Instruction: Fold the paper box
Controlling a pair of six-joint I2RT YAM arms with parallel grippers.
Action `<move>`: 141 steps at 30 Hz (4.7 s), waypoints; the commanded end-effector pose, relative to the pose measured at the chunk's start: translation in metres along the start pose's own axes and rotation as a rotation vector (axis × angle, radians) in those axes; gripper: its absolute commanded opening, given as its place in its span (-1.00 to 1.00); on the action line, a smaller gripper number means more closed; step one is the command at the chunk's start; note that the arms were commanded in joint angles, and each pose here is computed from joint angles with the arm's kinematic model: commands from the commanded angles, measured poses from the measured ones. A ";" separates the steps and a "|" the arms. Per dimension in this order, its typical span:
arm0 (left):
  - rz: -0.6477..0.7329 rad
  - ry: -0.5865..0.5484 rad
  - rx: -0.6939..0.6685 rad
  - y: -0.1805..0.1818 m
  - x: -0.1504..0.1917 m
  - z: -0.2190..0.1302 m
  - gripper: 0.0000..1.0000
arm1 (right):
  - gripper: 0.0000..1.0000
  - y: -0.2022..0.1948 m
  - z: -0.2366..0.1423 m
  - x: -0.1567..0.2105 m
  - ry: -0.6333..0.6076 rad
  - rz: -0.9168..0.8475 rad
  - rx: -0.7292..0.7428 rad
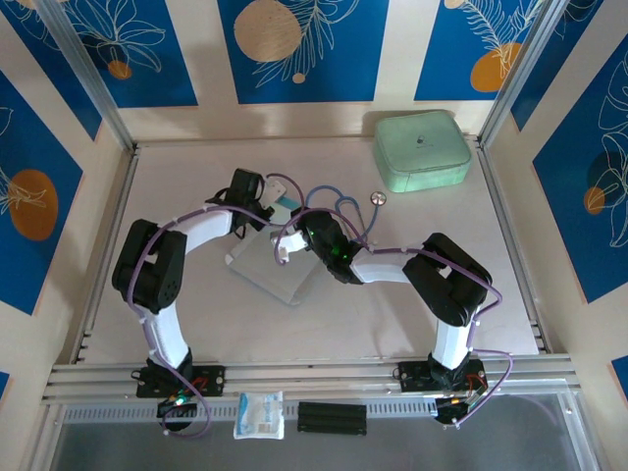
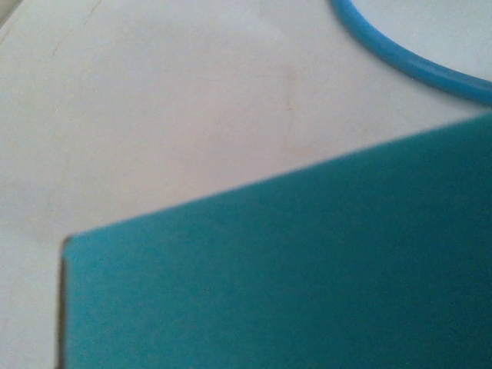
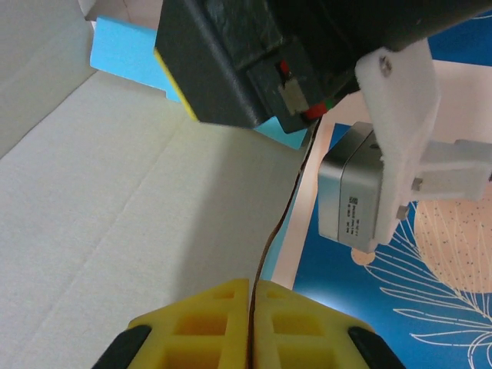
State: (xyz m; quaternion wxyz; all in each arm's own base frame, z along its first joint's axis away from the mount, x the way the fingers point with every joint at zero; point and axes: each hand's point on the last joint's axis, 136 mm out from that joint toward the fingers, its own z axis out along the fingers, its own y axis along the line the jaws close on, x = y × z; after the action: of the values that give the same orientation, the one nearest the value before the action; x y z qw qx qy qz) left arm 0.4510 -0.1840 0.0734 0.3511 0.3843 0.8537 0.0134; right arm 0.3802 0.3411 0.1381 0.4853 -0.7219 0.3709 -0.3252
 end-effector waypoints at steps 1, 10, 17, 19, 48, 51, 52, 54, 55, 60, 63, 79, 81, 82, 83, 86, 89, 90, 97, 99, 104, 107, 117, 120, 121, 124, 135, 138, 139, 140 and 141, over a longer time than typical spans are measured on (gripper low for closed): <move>0.038 0.250 0.062 -0.025 0.070 0.023 -0.46 | -0.83 0.051 -0.012 -0.035 -0.152 -0.066 -0.172; 0.045 0.273 0.073 -0.032 0.084 0.026 -1.00 | -0.82 0.049 -0.013 -0.035 -0.154 -0.067 -0.171; 0.007 0.203 0.062 -0.030 0.071 0.011 -1.00 | -0.53 0.036 -0.018 -0.040 -0.154 -0.005 -0.148; -0.011 0.186 0.047 -0.027 0.066 0.007 -1.00 | -0.41 0.025 -0.029 -0.046 -0.175 0.068 -0.135; -0.127 0.096 -0.033 -0.022 0.059 -0.024 -0.45 | 0.39 -0.040 -0.179 0.073 0.198 2.363 -0.670; -0.134 0.079 -0.040 -0.021 0.058 -0.029 -0.38 | 0.39 -0.037 -0.172 0.070 0.251 2.323 -0.660; -0.135 0.074 -0.042 -0.021 0.058 -0.030 -0.35 | 0.39 -0.036 -0.170 0.069 0.269 2.305 -0.652; -0.140 0.067 -0.049 -0.021 0.059 -0.032 -0.26 | 0.39 -0.033 -0.165 0.067 0.305 2.269 -0.637; -0.142 0.062 -0.053 -0.020 0.059 -0.034 -0.17 | 0.39 -0.031 -0.164 0.067 0.333 2.255 -0.624; -0.156 0.031 -0.069 -0.017 0.056 -0.045 0.04 | 0.39 -0.032 -0.158 0.064 0.363 2.224 -0.609; -0.164 0.025 -0.070 -0.017 0.054 -0.051 0.05 | 0.39 -0.033 -0.157 0.065 0.377 2.214 -0.600; -0.547 -0.131 0.057 -0.020 0.026 -0.149 0.88 | 0.81 -0.041 -0.107 0.050 0.148 1.802 -0.847; -0.635 -0.021 0.054 -0.008 0.033 -0.151 0.89 | 0.80 -0.032 -0.091 0.053 0.183 1.732 -0.874; -0.678 0.041 0.057 -0.002 0.036 -0.151 0.88 | 0.78 -0.028 -0.083 0.052 0.184 1.701 -0.896; -0.719 0.123 0.079 -0.002 0.043 -0.149 0.87 | 0.76 -0.025 -0.075 0.050 0.179 1.671 -0.915; -0.803 0.245 0.187 -0.002 0.041 -0.145 0.81 | 0.70 -0.016 -0.050 0.046 0.162 1.591 -0.973; -0.831 0.264 0.245 0.001 0.034 -0.142 0.80 | 0.62 0.000 -0.023 0.043 0.179 1.507 -1.004; -0.838 0.264 0.253 0.004 0.033 -0.142 0.79 | 0.61 0.005 -0.015 0.041 0.186 1.478 -1.014; -0.841 0.349 0.268 0.012 0.046 -0.125 0.69 | 0.56 0.037 0.041 0.037 0.197 1.279 -1.020; -0.839 0.366 0.255 0.014 0.051 -0.121 0.69 | 0.54 0.042 0.052 0.038 0.181 1.248 -1.025; -0.842 0.372 0.254 0.015 0.053 -0.115 0.69 | 0.51 0.051 0.068 0.041 0.172 1.187 -1.028; -0.840 0.378 0.253 0.016 0.054 -0.112 0.70 | 0.62 0.054 0.073 0.047 0.180 1.162 -1.005; -0.894 0.282 0.342 0.000 0.041 -0.125 0.84 | 0.81 0.035 0.083 0.062 0.095 1.271 -0.985; -0.898 0.265 0.349 -0.004 0.041 -0.134 0.89 | 0.79 0.045 0.085 0.061 0.103 1.277 -1.024; -0.900 0.266 0.350 -0.006 0.043 -0.136 0.90 | 0.76 0.049 0.085 0.059 0.101 1.276 -1.043; -0.901 0.261 0.350 -0.009 0.045 -0.141 0.92 | 0.69 0.056 0.085 0.052 0.080 1.277 -1.077; -0.899 0.264 0.347 -0.014 0.051 -0.143 0.95 | 0.02 0.063 0.085 0.051 0.095 1.262 -1.088; -0.897 0.260 0.334 -0.012 0.052 -0.144 0.97 | -0.43 0.057 0.084 0.053 0.106 1.222 -1.052; -0.896 0.254 0.324 -0.010 0.052 -0.146 0.97 | -0.55 0.054 0.083 0.053 0.097 1.194 -1.040; -0.894 0.245 0.315 -0.008 0.051 -0.148 0.98 | -0.64 0.051 0.080 0.052 0.086 1.165 -1.031; -0.892 0.240 0.302 -0.006 0.051 -0.150 0.98 | -0.71 0.046 0.078 0.053 0.082 1.131 -1.012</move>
State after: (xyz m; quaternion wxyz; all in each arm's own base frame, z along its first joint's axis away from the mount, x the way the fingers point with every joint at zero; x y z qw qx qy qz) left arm 0.3327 -0.1231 0.1402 0.1361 0.0275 0.9653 -0.2210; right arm 0.4669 0.3168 0.0476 0.1481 -0.5109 0.8285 0.1750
